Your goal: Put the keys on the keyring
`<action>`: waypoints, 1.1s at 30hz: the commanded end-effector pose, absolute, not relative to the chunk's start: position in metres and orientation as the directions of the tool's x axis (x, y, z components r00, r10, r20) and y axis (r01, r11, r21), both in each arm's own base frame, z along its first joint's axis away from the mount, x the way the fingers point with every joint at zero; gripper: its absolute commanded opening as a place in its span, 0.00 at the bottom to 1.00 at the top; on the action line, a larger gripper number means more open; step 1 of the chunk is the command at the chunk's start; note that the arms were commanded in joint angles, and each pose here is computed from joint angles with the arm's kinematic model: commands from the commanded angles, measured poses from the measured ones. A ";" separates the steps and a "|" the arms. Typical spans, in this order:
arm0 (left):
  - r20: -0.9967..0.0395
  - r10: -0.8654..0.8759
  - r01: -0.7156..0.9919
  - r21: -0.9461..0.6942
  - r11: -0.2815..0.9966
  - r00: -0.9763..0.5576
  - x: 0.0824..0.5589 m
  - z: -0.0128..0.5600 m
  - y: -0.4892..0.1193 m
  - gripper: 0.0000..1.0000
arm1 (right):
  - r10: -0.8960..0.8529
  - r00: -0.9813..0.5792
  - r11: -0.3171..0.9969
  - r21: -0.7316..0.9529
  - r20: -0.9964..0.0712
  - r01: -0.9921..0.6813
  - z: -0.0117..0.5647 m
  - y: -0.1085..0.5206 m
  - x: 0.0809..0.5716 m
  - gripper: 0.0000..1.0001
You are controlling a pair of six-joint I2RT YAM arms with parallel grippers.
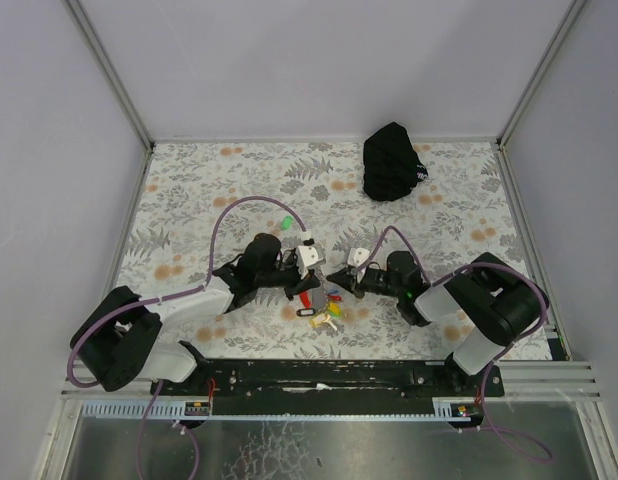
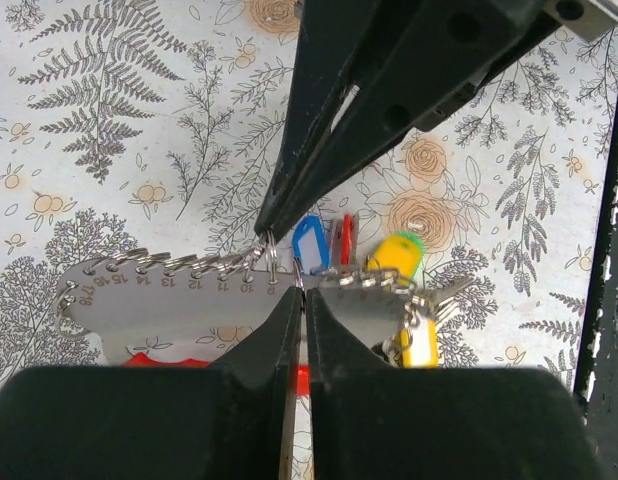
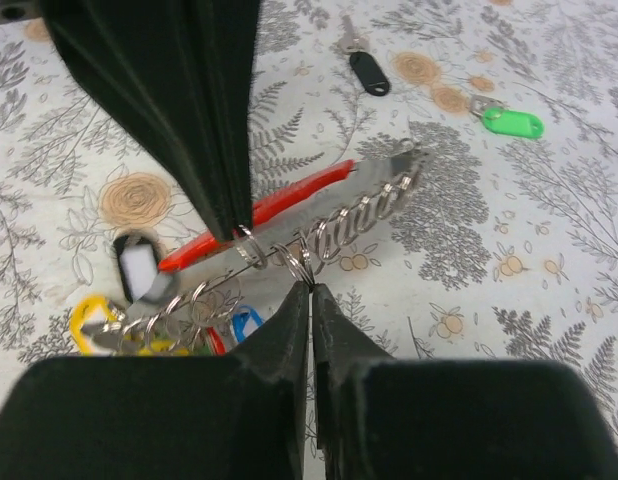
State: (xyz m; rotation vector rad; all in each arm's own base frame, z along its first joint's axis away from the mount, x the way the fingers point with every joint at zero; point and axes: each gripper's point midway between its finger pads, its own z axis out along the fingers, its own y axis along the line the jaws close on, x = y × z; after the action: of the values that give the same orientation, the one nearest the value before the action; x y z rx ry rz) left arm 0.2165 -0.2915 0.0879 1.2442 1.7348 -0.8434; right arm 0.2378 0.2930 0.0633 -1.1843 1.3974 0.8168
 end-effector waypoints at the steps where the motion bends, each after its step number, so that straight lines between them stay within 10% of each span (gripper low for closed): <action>1: -0.911 0.389 0.963 -0.032 0.269 -0.139 0.217 0.096 -0.297 0.00 | -0.150 0.089 0.436 -0.147 -0.985 -0.888 0.086 0.282 0.267 0.05; 14: -0.901 0.404 0.948 -0.025 0.317 -0.158 0.225 0.095 -0.293 0.00 | -0.135 0.188 0.328 -0.224 -0.973 -0.918 0.104 0.281 0.241 0.38; 33: -0.893 0.429 0.963 -0.016 0.270 -0.135 0.217 0.096 -0.298 0.00 | -0.137 0.146 0.034 -0.151 -0.980 -0.988 0.106 0.313 0.216 0.38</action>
State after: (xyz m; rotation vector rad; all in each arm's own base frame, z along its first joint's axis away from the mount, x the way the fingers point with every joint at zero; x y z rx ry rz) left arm 0.2134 -0.2894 0.0806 1.2656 1.7779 -0.8068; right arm 0.2150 0.3016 0.0892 -1.3144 1.3031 0.9538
